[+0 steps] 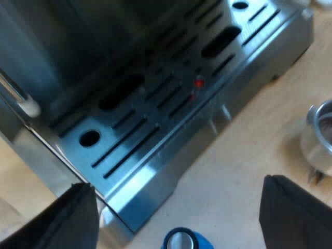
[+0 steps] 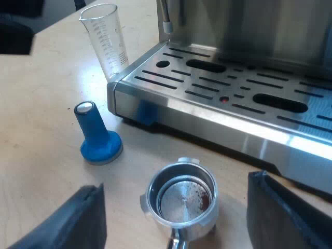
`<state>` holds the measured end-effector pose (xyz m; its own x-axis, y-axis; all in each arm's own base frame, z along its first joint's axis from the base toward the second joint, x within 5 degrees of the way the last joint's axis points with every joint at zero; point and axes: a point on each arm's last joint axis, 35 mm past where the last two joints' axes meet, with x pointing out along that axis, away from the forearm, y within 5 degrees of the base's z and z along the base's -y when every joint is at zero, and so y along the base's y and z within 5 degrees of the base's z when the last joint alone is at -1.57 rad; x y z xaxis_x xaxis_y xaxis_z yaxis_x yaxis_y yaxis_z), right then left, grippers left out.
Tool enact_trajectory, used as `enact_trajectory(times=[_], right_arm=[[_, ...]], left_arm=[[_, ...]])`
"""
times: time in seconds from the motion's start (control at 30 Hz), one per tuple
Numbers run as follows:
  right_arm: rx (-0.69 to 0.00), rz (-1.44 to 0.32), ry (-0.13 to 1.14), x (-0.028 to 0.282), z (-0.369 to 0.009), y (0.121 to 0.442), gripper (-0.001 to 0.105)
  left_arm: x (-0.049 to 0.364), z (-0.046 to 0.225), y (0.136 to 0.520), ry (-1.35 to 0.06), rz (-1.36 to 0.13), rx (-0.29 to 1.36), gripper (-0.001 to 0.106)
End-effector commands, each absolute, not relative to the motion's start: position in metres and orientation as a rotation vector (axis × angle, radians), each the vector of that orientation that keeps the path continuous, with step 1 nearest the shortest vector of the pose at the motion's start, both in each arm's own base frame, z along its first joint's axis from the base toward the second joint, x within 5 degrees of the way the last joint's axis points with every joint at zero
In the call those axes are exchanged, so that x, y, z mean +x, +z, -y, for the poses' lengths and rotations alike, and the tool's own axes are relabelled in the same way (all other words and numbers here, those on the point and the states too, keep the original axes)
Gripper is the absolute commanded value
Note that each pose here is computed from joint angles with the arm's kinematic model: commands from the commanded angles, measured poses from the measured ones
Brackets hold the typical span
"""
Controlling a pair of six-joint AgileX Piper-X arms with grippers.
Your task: Grind coffee beans and then tamp
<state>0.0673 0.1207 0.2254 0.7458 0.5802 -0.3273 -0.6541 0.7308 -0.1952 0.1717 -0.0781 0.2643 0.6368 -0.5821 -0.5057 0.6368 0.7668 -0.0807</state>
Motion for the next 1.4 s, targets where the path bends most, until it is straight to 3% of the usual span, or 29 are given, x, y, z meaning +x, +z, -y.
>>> enact_trajectory(times=[0.03,0.7,1.0,1.3,1.4], right_arm=[[-0.323,-0.258,0.7,0.067,-0.121,0.241,0.059],[-0.387,-0.172,0.768,0.061,-0.11,0.344,0.059],[-0.41,-0.192,0.754,0.064,-0.116,0.359,0.059],[-0.338,-0.282,0.732,0.074,-0.126,0.351,0.059],[-0.283,-0.335,0.736,0.084,-0.125,0.348,0.059]], left_arm=[[0.162,0.074,0.277,-0.685,-0.513,0.094,0.066],[0.117,0.058,0.38,-0.705,-0.258,-0.011,0.066],[0.114,0.057,0.396,-0.696,-0.243,-0.107,0.066],[0.11,0.055,0.409,-0.697,-0.214,-0.132,0.066],[0.108,0.054,0.416,-0.698,-0.193,-0.132,0.066]])
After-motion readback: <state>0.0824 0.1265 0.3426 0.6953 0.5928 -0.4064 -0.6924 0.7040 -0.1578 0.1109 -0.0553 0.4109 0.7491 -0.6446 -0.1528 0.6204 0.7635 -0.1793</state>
